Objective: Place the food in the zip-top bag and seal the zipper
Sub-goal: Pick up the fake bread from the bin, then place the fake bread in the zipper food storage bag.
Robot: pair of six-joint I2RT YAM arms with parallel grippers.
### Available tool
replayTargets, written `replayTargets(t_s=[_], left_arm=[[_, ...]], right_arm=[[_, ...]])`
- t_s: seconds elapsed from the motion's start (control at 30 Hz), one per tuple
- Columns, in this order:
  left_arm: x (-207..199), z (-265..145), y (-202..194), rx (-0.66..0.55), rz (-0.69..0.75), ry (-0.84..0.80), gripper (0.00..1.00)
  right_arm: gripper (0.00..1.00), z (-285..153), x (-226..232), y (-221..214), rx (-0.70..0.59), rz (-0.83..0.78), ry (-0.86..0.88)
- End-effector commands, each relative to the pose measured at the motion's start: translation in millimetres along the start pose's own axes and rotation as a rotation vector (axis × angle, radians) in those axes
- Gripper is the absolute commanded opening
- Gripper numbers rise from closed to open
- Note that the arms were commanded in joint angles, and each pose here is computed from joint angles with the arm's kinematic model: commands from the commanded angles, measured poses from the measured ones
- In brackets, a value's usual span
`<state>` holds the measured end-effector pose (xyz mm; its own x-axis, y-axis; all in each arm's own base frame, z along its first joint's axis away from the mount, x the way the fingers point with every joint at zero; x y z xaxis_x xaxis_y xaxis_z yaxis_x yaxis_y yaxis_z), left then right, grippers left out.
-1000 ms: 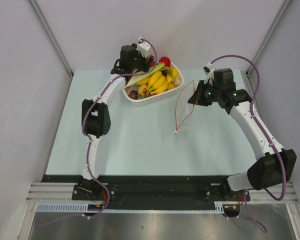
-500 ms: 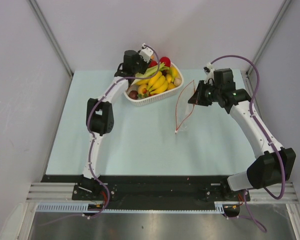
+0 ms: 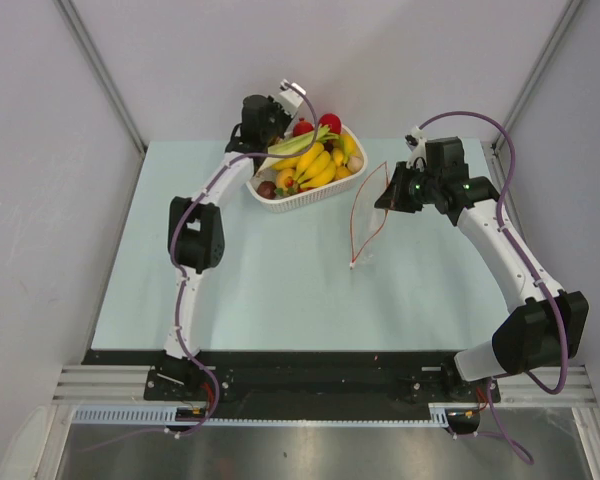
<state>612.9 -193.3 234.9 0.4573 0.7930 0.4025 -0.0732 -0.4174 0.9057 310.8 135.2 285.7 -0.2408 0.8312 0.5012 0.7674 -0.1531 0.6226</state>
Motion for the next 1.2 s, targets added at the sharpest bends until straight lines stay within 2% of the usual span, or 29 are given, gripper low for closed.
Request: replayTargets(t_s=[0.0,0.2,0.33,0.43,0.5,0.53,0.57,0.6,0.63,0.7,0.73,0.8,0.83,0.93,1.17], left_arm=[[57.7,-36.1,91.5,-0.231,0.072,0.163,0.00],[76.6,-52.6,117.7,-0.303,0.085,0.224,0.00],[102.0,-81.4,157.1,-0.397,0.031,0.331,0.00],[103.2,-102.8,177.5,-0.411,-0.101,0.293,0.00],[100.7,-136.0,206.2,-0.443,-0.200,0.252,0.00],[90.9,-141.5,199.8,-0.420,-0.284,0.206,0.00],[89.7,-171.5,224.7,-0.466,-0.308,0.177,0.00],[84.1,-182.6,227.2,-0.462,-0.345,0.146,0.00],[72.2,-185.3,213.8,-0.423,-0.442,0.107,0.00],[63.2,-226.9,235.5,-0.471,-0.498,0.049,0.00],[49.4,-232.4,222.6,-0.438,-0.571,0.011,0.00],[34.4,-268.5,239.5,-0.490,-0.597,-0.041,0.00],[20.2,-269.8,225.9,-0.451,-0.638,-0.065,0.00],[-14.9,-296.3,225.1,-0.446,-0.694,-0.140,0.00],[-90.0,-316.8,233.9,-0.519,-0.700,-0.282,0.00]], right_arm=[[0.00,-2.5,2.8,5.8,-0.029,-0.020,0.026],[0.00,-3.8,4.1,6.8,-0.036,-0.019,0.030],[0.00,-2.2,7.5,9.4,-0.047,-0.008,0.049],[0.00,0.1,9.9,13.8,-0.065,-0.006,0.074],[0.00,5.4,12.3,15.7,-0.065,0.019,0.093],[0.00,8.1,13.6,18.4,-0.074,0.028,0.106],[0.00,10.3,15.6,19.3,-0.071,0.063,0.120],[0.00,14.9,15.8,19.4,-0.064,0.075,0.125],[0.00,18.1,17.1,20.8,-0.069,0.086,0.134],[0.00,24.1,19.2,21.3,-0.071,0.111,0.131],[0.00,25.7,20.2,23.8,-0.085,0.124,0.127],[0.00,32.2,16.2,24.6,-0.099,0.210,0.066],[0.00,37.8,12.1,23.8,-0.090,0.241,0.049],[0.00,47.7,12.0,22.1,-0.058,0.315,0.067],[0.00,61.0,21.9,17.1,-0.012,0.370,0.114]])
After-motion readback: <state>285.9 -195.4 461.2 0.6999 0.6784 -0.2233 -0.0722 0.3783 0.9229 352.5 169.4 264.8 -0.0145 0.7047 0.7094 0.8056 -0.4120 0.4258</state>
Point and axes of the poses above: each gripper's point midway between its finger pads, its own z axis out along the fingers, its own x axis along the line the jaws close on, y = z × x, the point moved 7 cm from there along -z, back along the fingers, and after that the axes turned 1 degree about -z, right-handed, at the moved point
